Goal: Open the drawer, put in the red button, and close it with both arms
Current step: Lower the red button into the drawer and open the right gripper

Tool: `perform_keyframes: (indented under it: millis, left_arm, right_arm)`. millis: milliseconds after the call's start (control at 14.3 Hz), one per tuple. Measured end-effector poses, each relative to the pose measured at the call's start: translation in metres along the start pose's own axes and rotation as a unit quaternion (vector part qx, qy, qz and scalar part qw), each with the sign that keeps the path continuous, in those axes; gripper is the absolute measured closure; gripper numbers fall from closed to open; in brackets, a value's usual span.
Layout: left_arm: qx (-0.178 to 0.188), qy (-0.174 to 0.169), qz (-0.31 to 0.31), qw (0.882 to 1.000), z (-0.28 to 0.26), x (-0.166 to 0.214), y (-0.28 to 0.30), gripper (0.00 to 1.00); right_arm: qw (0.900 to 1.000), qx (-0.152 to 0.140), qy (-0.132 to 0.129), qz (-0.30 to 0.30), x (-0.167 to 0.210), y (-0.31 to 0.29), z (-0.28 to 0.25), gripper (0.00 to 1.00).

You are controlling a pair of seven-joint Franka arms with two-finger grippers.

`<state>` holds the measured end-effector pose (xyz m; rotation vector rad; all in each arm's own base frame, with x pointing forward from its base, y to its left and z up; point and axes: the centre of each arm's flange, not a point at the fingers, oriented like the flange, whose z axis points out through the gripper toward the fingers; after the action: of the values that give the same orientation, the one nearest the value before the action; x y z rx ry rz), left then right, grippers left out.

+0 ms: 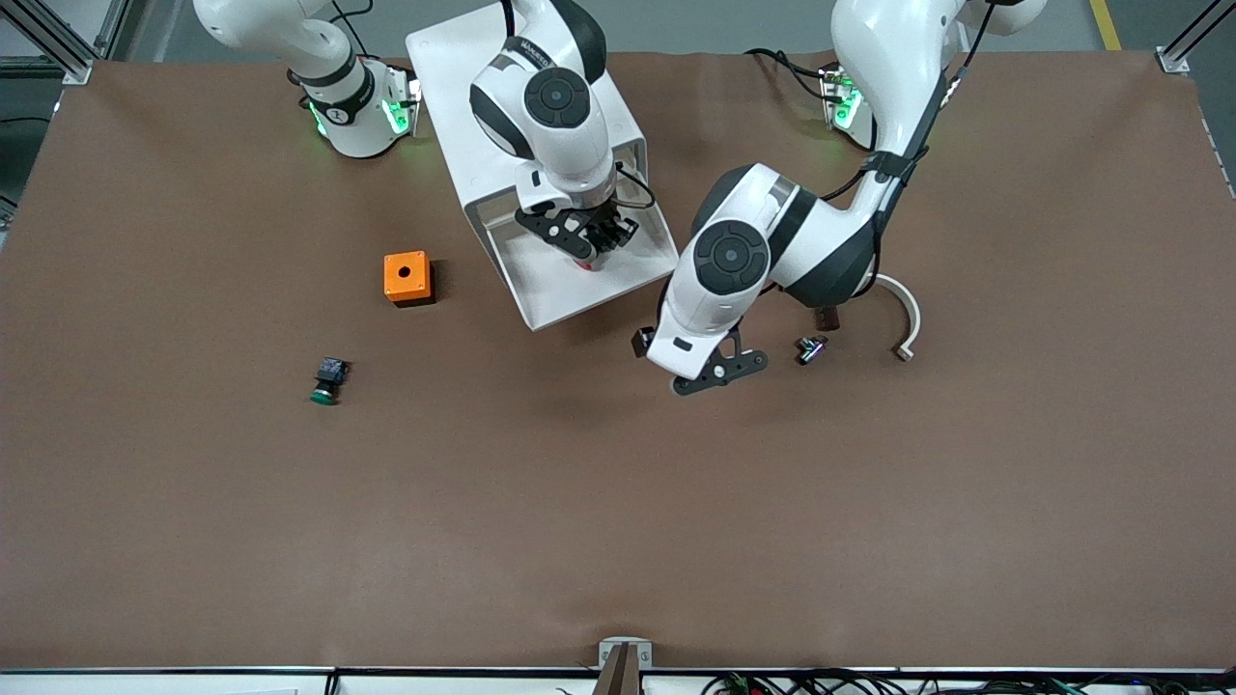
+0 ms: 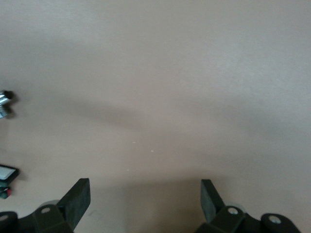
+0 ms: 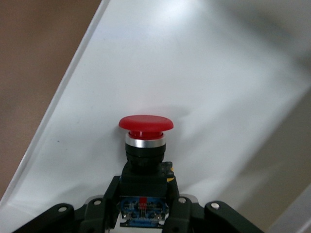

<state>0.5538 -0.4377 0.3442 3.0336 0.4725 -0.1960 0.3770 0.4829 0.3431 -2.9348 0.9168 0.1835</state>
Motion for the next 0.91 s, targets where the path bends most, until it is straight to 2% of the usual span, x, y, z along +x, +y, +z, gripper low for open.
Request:
perform_keyframes:
  millis: [349,419,558,767,837,907]
  left_arm:
    - [-0.002,0.000,0.013,1.000,0.009,-0.015,0.011,0.00]
    - [0.002,-0.002,0.014,1.000,0.013,-0.017,0.012,0.00]
    - [0.007,-0.006,0.015,1.000,0.022,-0.018,0.012,0.00]
    - [0.012,-0.009,0.015,1.000,0.029,-0.018,0.011,0.00]
    - [0.014,-0.011,0.015,1.000,0.033,-0.019,0.011,0.00]
    - [0.016,-0.012,0.017,1.000,0.036,-0.020,0.012,0.00]
  right_arm:
    - [1.000,0.000,0.000,0.016,-0.004,0.000,0.000,0.59]
    - [1.000,0.001,0.000,0.017,-0.004,-0.001,-0.001,0.54]
    - [1.000,0.004,0.001,0.016,-0.004,-0.003,-0.005,0.34]
    - [0.999,-0.014,0.024,-0.032,-0.003,-0.010,-0.026,0.06]
    - [0.998,-0.023,0.029,-0.050,0.000,-0.013,-0.039,0.00]
    - [0.997,-0.030,0.030,-0.067,0.005,-0.016,-0.054,0.00]
